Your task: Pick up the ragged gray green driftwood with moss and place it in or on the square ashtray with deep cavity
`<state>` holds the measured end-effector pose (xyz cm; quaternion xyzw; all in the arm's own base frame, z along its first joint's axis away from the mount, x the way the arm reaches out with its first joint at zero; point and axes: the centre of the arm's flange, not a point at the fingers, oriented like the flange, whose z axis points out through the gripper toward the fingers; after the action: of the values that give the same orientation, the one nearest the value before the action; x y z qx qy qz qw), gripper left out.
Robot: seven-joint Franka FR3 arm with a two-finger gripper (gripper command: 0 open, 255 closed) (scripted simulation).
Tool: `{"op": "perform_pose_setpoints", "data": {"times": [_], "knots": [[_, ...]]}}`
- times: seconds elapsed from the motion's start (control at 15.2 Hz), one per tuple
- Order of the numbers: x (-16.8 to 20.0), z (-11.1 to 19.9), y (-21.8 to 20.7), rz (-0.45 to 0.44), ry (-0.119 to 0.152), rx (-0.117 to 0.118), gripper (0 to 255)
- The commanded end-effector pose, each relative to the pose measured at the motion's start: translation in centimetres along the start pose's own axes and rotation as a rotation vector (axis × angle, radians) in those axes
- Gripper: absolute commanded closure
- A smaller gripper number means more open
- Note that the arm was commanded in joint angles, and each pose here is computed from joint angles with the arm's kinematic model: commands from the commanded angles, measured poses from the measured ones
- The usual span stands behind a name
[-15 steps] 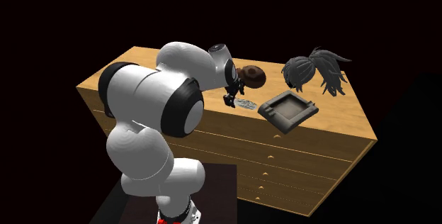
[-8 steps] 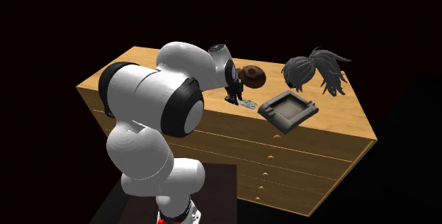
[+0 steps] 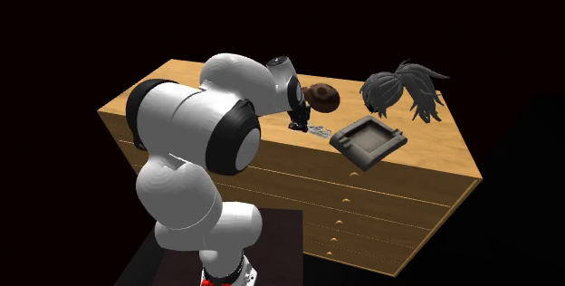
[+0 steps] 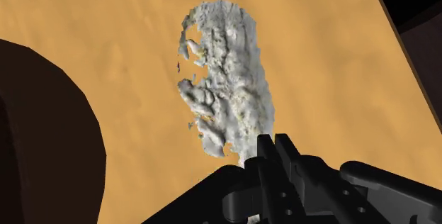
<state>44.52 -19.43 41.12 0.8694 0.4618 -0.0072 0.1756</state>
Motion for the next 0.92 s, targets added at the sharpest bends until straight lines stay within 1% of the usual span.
{"op": "perform_pose_setpoints", "data": {"times": [0.0,0.07,0.13,0.33,0.46,0.53,0.86], "knots": [[-0.1,-0.5,0.2,0.000,0.000,0.000,255],[0.0,-0.2,0.1,0.000,0.000,0.000,255],[0.0,-0.2,0.1,0.000,0.000,0.000,0],[-5.1,-0.7,4.1,-0.087,0.131,0.100,0],[-8.2,-0.4,7.0,-0.145,0.218,0.167,0],[-8.7,-0.3,7.4,-0.154,0.231,0.176,0],[-8.1,2.2,6.9,-0.154,0.231,0.176,0]]}}
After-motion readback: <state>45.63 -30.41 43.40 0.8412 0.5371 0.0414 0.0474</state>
